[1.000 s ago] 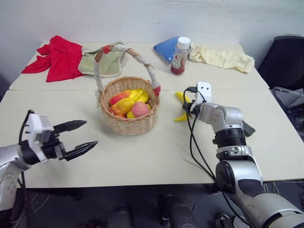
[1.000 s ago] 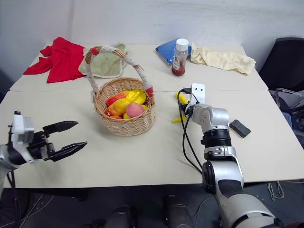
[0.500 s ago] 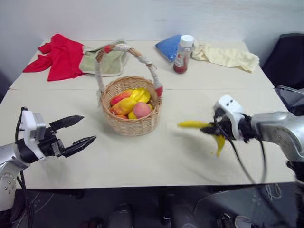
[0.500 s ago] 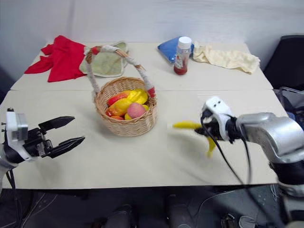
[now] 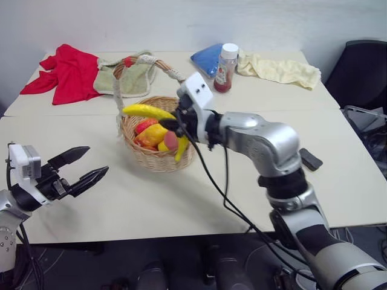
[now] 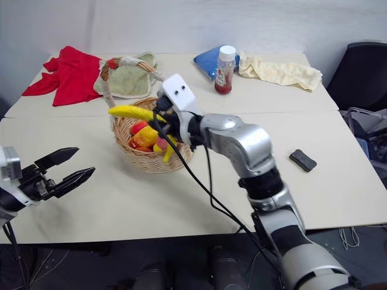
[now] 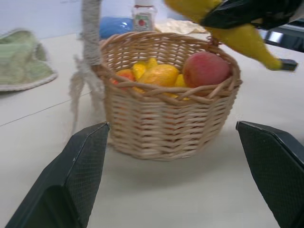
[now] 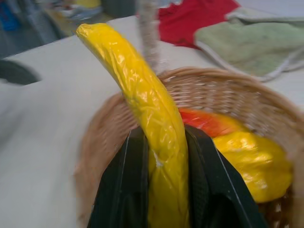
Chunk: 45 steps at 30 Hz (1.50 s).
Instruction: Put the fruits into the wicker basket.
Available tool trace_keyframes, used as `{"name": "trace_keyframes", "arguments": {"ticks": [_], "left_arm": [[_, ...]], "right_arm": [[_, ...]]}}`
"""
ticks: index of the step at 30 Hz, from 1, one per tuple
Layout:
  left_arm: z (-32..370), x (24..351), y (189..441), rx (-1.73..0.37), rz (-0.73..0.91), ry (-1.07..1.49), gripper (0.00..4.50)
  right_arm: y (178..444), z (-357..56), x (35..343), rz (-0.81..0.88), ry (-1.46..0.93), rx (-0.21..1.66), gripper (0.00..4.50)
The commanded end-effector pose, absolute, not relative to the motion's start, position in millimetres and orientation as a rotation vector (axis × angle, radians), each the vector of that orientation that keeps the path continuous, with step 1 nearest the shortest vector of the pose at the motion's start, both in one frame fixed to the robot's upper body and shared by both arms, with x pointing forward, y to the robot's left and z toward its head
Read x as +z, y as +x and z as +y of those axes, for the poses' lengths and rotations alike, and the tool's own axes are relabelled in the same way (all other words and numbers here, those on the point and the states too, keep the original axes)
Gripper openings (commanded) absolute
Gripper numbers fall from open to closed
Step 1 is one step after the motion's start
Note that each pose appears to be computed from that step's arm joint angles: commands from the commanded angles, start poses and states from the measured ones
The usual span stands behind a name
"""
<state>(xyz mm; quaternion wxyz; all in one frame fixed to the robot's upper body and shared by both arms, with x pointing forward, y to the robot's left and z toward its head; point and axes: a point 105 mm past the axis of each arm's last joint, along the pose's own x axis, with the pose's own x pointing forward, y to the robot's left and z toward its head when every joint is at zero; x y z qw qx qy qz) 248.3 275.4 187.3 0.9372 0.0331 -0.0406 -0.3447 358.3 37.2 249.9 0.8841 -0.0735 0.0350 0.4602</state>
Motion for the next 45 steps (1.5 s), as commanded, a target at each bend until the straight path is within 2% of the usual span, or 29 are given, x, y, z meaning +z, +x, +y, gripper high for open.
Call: {"name": "trace_keyframes", "arguments": {"ticks": [1,6,12,13,19,22,24,26,30,34,38,41,45], "left_arm": [[276,196,243,-0.690,-0.134,0.091,4.50],[272,195,241,-0.684,-0.144,0.083,4.50],[269,198,241,-0.683,-0.162,0.077,4.50],[269,198,241,-0.682,-0.163,0.077,4.50],[270,200,243,-0.682,-0.161,0.082,4.50],[272,203,243,-0.688,-0.161,0.093,4.50],[271,207,240,-0.711,-0.154,0.107,4.50],[271,210,237,-0.728,-0.150,0.116,4.50],[272,211,236,-0.744,-0.140,0.112,4.50],[266,211,238,-0.762,-0.141,0.100,4.50],[261,210,242,-0.768,-0.148,0.095,4.50],[259,212,245,-0.769,-0.159,0.096,4.50],[257,214,246,-0.769,-0.169,0.106,4.50]], "right_arm": [[367,45,262,0.019,-0.119,0.893,0.64],[363,59,259,-0.048,-0.178,0.918,2.32],[330,48,267,-0.159,-0.158,1.127,4.35],[324,42,268,-0.186,-0.154,1.160,4.45],[287,-10,275,-0.331,-0.073,1.347,4.45],[283,-38,271,-0.314,-0.026,1.357,4.45],[282,-57,259,-0.215,-0.047,1.384,4.45],[291,-77,248,-0.134,-0.073,1.337,4.45],[337,-99,246,-0.134,-0.102,1.141,4.45],[365,-75,247,-0.172,-0.119,1.139,4.45],[375,-45,248,-0.199,-0.134,1.212,4.45],[374,-17,253,-0.204,-0.122,1.298,3.93],[377,-10,249,-0.197,-0.180,1.331,2.57]]}}
